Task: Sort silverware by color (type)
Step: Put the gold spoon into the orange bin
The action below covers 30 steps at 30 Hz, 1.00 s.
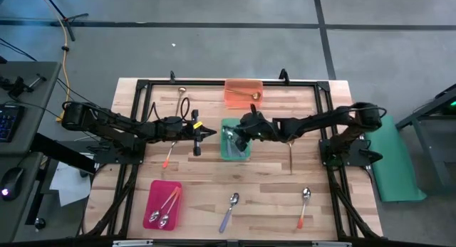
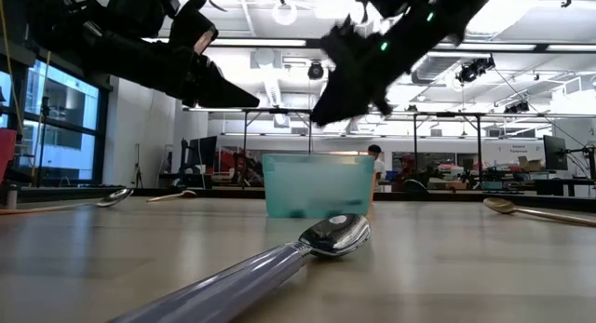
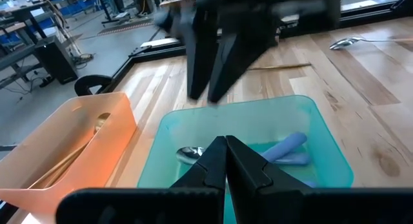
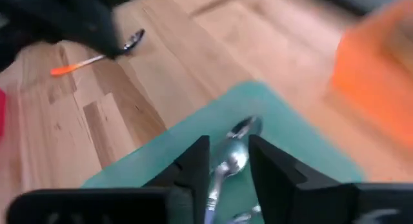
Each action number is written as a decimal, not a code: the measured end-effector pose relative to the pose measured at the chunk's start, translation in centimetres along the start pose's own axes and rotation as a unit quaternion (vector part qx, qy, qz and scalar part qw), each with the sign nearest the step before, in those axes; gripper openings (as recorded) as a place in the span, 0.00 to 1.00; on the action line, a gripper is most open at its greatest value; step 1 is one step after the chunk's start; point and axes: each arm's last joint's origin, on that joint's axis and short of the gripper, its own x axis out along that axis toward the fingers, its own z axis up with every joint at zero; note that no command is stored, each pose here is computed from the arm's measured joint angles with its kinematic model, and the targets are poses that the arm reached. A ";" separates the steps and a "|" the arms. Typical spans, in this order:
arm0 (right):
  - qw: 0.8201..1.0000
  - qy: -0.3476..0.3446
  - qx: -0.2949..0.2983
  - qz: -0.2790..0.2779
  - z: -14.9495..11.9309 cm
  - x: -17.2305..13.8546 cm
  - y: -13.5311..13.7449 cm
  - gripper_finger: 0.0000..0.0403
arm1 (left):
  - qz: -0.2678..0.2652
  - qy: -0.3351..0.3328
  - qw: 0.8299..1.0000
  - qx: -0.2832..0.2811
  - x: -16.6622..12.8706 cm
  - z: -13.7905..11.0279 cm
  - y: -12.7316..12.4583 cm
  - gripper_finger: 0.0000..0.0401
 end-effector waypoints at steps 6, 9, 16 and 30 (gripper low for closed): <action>0.986 -0.072 -0.143 -0.039 -0.9 -3.4 1.2 0.03 | 0.001 -0.001 1.000 0.000 0.0 0.0 0.0 0.00; 0.983 -0.105 -0.153 -0.015 -3.3 -3.8 0.3 0.03 | 0.001 -0.001 1.000 -0.001 0.0 0.0 0.0 0.00; 0.977 -0.172 -0.114 0.046 -8.5 -5.8 -2.3 0.01 | 0.000 0.002 1.000 -0.008 0.0 0.0 0.0 0.00; 0.996 -0.052 -0.024 -0.061 -10.8 -9.9 -3.0 0.00 | -0.004 0.016 1.000 -0.007 0.0 -0.3 -0.1 0.00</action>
